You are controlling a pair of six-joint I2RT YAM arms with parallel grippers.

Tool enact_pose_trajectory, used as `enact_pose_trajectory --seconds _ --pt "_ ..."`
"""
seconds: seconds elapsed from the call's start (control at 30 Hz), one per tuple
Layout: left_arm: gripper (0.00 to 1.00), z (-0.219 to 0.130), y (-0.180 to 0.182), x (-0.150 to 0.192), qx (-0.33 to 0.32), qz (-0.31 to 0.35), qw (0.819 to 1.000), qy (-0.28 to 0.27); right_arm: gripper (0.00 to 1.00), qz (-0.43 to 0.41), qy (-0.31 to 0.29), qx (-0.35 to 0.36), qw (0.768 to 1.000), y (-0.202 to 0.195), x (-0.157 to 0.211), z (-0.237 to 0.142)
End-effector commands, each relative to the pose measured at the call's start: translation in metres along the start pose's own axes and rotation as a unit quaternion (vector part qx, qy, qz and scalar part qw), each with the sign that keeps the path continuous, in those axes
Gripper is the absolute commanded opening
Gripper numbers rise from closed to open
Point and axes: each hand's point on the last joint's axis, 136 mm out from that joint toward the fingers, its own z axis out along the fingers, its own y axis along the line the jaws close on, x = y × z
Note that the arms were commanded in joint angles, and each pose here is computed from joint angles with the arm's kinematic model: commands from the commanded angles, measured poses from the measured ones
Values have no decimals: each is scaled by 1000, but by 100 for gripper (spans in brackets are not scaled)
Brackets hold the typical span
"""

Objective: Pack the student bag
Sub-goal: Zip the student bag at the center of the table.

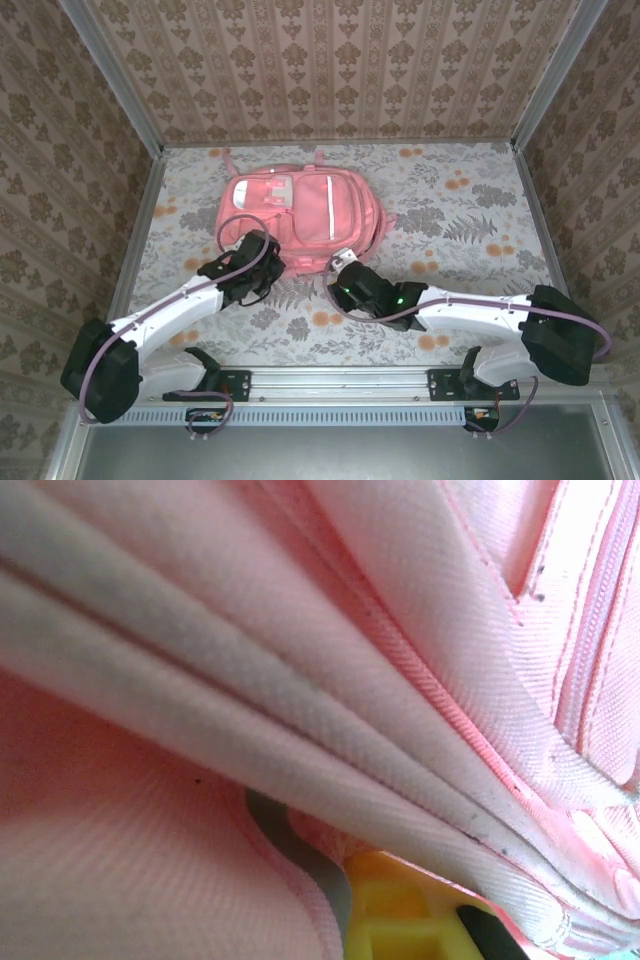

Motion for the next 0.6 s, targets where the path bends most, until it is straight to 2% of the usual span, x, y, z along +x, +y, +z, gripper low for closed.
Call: enact_pose_trajectory --seconds 0.0,0.13,0.23,0.57 --pt "0 -8 -41 -4 59 -17 998 -11 30 2 8 -10 1000 19 2 13" --pt "0 -5 -40 2 52 -16 998 -4 32 -11 9 9 1000 32 6 30" --pt "0 -5 -40 3 53 -18 998 -4 37 -9 7 14 1000 38 7 44" --pt "0 -12 -30 3 48 -22 999 -5 45 7 -23 -24 999 45 6 73"
